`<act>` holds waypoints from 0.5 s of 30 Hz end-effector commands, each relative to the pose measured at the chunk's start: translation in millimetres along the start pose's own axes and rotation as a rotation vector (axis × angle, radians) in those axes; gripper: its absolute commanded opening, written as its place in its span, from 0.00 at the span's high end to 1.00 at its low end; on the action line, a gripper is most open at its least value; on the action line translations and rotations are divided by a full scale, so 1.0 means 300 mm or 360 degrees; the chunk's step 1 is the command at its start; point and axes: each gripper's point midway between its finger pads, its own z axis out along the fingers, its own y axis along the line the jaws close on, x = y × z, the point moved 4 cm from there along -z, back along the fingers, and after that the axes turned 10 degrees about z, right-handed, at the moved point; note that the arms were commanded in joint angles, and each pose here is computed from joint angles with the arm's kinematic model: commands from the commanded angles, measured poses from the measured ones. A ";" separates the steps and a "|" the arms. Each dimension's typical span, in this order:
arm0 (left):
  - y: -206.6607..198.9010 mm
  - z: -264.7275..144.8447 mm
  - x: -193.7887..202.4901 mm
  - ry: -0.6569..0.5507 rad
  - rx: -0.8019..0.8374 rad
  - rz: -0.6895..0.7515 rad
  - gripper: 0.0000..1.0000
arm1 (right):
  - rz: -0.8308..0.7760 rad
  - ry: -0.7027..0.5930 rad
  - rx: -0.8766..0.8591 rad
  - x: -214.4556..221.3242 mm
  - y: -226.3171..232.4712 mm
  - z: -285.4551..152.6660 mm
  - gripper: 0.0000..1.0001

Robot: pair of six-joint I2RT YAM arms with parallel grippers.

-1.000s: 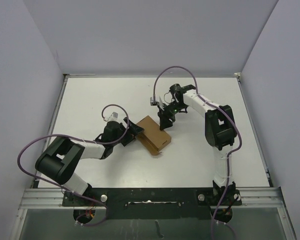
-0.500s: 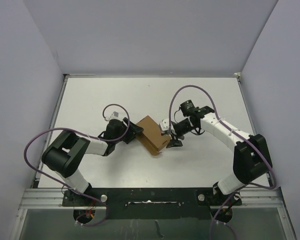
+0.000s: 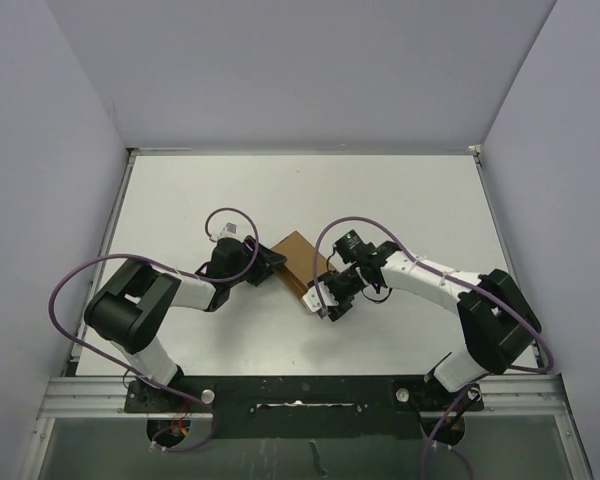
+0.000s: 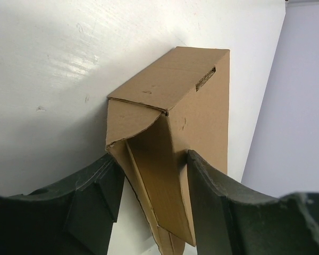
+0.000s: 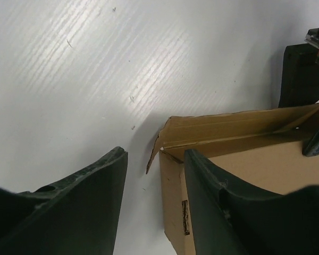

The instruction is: Fold the paper box

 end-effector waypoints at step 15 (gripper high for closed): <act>0.015 0.022 -0.002 0.0023 -0.0011 -0.0003 0.54 | -0.0169 0.0245 -0.0032 0.039 -0.014 0.063 0.72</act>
